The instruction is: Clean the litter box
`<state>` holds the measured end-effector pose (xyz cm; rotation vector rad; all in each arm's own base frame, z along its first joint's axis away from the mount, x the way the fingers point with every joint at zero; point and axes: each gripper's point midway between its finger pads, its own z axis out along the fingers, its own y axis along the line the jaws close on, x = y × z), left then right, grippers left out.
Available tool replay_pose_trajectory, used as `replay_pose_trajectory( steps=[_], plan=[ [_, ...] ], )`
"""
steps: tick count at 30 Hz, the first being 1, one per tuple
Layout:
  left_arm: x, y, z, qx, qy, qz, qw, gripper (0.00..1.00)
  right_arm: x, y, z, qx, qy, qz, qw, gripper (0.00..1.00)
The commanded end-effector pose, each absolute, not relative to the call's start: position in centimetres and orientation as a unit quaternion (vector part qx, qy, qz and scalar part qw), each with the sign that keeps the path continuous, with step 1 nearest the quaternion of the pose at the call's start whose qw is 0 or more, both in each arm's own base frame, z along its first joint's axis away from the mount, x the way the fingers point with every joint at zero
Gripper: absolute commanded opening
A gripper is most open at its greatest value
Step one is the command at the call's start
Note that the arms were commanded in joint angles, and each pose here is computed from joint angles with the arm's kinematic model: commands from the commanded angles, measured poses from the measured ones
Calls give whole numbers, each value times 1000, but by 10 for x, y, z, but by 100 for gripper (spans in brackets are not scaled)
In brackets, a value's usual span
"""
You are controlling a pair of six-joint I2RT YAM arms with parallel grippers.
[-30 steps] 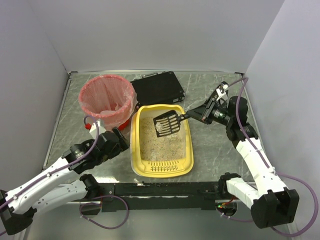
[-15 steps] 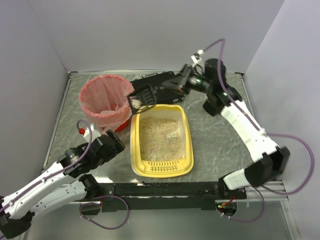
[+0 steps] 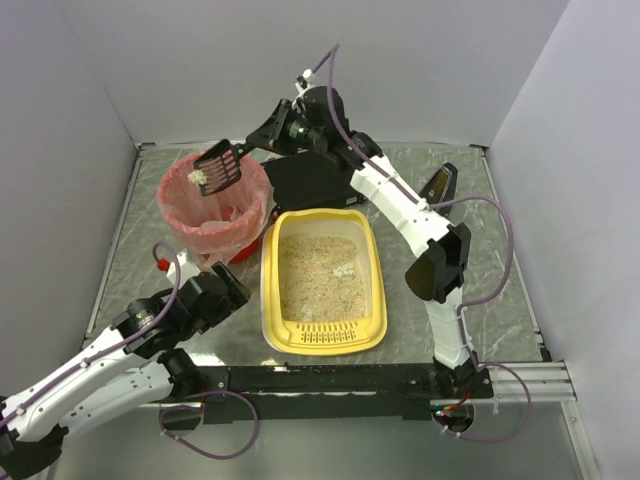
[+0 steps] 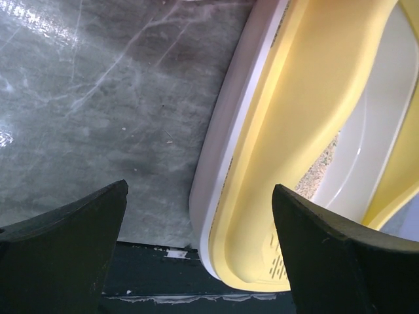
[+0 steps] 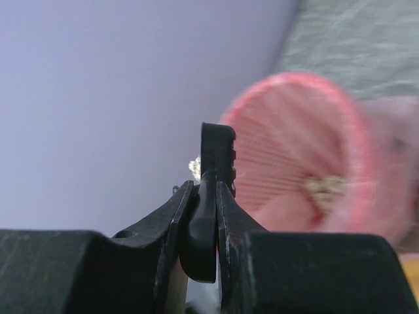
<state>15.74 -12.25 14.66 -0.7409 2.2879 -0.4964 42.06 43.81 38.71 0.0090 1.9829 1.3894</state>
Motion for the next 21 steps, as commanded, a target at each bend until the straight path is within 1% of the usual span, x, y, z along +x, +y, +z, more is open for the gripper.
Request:
replay_pose_trajectory(
  steps=[1, 3, 4, 5, 6, 7, 8, 10, 11, 13, 14, 16, 19, 21],
  plan=[
    [154, -126, 148, -288, 872, -214, 331, 97, 440, 429, 390, -36, 750, 462, 472, 0],
    [153, -127, 144, -289, 872, -218, 329, 97, 427, 440, 393, -126, 736, 419, 516, 0],
    [153, -127, 144, -289, 872, -219, 328, 97, 426, 440, 394, -135, 735, 392, 537, 0],
    [152, -128, 144, -289, 872, -222, 327, 97, 424, 440, 400, -181, 719, 362, 565, 0],
    [153, -130, 145, -288, 871, -227, 328, 97, 412, 451, 403, -209, 707, 353, 576, 0],
    [153, -130, 145, -287, 871, -227, 328, 97, 410, 451, 404, -217, 703, 334, 590, 0],
    [153, -131, 145, -286, 871, -229, 327, 97, 414, 446, 410, -232, 690, 294, 620, 0],
    [153, -132, 146, -290, 869, -233, 325, 97, 400, 458, 413, -261, 672, 277, 635, 0],
    [153, -133, 145, -289, 870, -234, 325, 97, 398, 456, 413, -286, 659, 242, 652, 0],
    [153, -135, 145, -289, 869, -240, 323, 97, 386, 466, 419, -305, 636, 224, 672, 0],
    [153, -135, 144, -287, 870, -240, 322, 97, 388, 461, 414, -305, 636, 189, 683, 0],
    [153, -137, 145, -287, 868, -245, 322, 97, 382, 465, 425, -304, 615, 175, 707, 0],
    [152, -138, 144, -289, 867, -252, 319, 97, 381, 464, 430, -288, 621, 182, 706, 0],
    [152, -140, 143, -286, 867, -258, 318, 97, 380, 459, 449, -268, 619, 189, 713, 0]
  ],
)
